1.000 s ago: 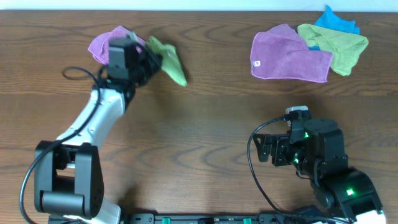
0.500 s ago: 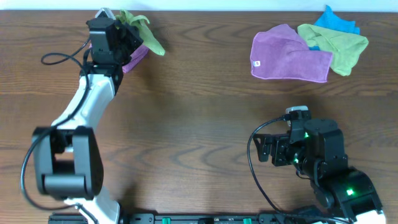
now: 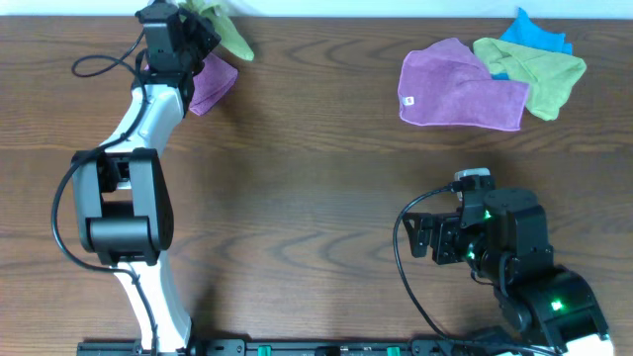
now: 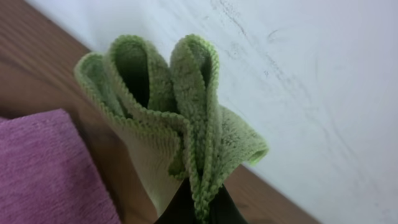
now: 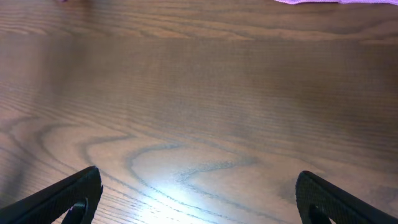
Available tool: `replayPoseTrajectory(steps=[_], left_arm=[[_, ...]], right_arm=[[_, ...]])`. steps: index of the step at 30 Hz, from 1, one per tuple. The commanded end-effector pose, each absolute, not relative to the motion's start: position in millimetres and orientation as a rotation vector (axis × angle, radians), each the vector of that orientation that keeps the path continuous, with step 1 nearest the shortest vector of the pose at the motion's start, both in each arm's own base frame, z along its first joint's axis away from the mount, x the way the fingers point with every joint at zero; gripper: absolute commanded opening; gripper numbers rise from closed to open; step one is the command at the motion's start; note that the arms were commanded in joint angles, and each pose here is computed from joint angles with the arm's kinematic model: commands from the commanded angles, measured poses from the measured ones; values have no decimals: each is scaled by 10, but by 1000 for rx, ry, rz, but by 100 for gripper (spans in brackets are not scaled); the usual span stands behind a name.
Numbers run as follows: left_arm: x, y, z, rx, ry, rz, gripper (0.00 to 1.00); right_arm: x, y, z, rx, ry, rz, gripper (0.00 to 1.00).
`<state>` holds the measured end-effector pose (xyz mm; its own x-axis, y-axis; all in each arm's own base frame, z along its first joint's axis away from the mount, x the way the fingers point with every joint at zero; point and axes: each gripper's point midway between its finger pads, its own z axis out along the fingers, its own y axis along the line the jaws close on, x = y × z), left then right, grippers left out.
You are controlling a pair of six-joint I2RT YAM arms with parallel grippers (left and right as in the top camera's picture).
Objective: Fold the cloth
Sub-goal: 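Carry the folded green cloth with the left gripper onto the pink cloth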
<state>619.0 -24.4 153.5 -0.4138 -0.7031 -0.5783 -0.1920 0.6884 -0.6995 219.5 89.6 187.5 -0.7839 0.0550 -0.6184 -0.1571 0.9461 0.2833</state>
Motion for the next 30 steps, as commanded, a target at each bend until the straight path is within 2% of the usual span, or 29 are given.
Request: replayPoseTrajectory(steps=[1,30], left_arm=[[6205,-147,1450,-692,1978,-628,6],[5549,634,679,-931,2303,-423,6]], right_arm=[[2194,869,1848,-73,2442,409,99],[2194,869,1848,-73,2442,409,99]])
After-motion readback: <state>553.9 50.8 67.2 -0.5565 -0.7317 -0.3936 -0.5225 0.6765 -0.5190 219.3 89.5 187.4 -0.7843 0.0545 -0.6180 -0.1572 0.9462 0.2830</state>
